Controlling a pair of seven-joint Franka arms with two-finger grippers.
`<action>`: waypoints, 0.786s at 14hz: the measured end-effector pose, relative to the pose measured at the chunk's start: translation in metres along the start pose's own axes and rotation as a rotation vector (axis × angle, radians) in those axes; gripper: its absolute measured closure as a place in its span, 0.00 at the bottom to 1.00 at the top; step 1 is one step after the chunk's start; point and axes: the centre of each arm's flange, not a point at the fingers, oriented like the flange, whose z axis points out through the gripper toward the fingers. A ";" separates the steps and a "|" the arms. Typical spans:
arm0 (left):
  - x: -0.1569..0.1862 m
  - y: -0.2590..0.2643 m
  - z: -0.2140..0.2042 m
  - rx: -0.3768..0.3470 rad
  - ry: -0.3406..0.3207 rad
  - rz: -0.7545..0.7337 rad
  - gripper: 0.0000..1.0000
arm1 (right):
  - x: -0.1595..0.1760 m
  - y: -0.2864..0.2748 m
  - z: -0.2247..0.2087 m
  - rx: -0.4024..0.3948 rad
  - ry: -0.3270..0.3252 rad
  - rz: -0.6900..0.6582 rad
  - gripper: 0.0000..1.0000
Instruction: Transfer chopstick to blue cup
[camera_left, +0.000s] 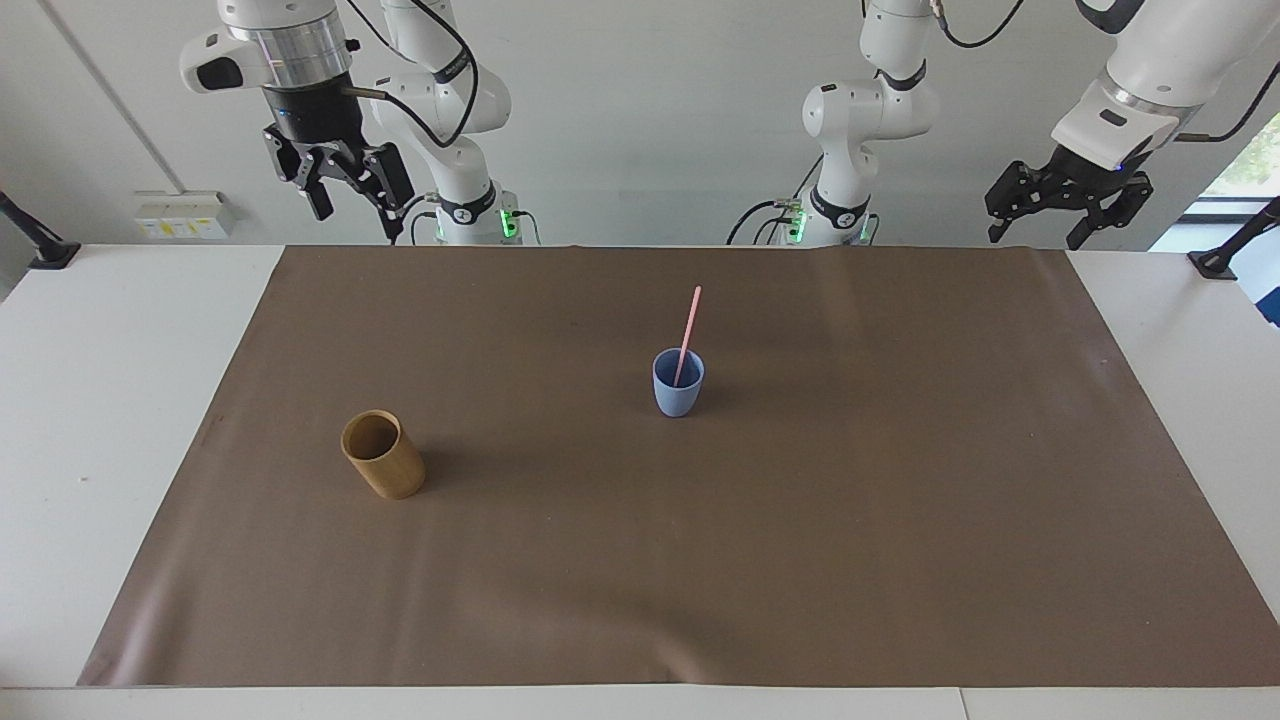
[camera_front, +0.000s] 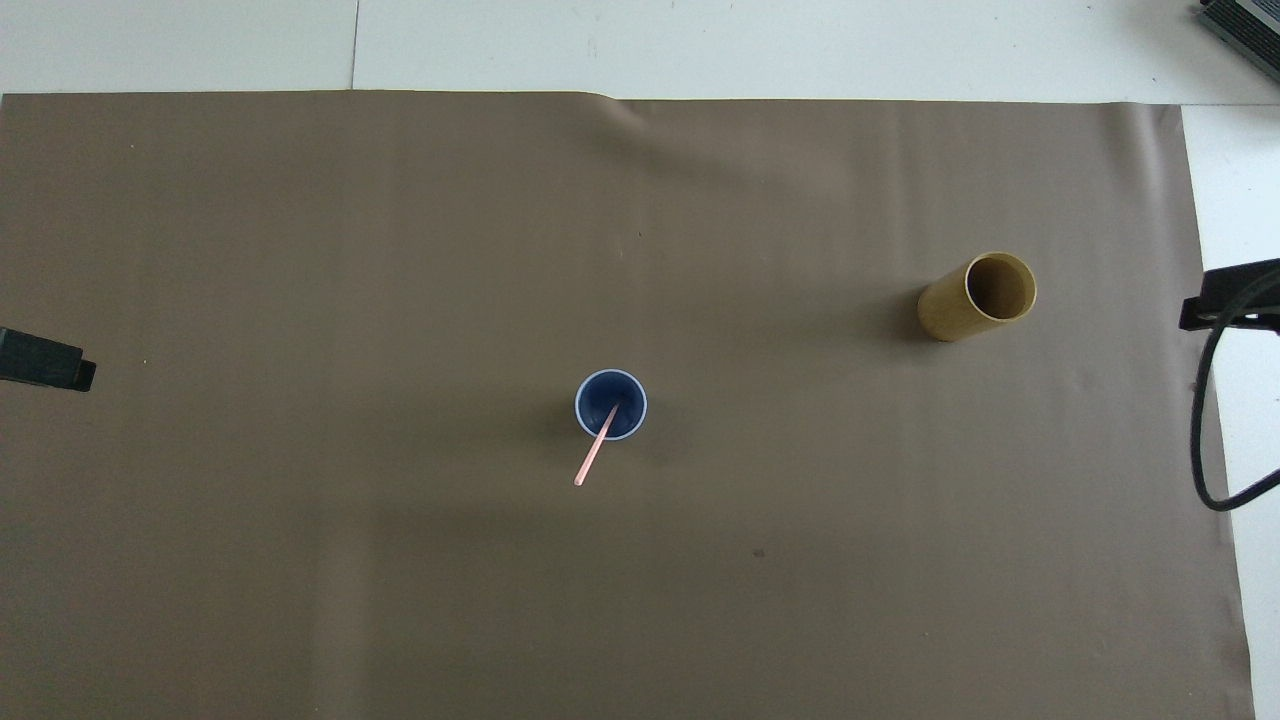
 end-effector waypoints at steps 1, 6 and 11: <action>0.000 0.000 0.000 0.000 0.000 0.000 0.00 | 0.001 0.000 0.009 -0.004 -0.018 -0.008 0.00; 0.000 0.000 0.000 0.000 0.000 0.000 0.00 | 0.006 -0.004 0.043 -0.019 -0.079 -0.012 0.00; 0.000 0.000 0.000 0.000 0.000 0.000 0.00 | 0.005 -0.004 0.043 -0.019 -0.080 -0.014 0.00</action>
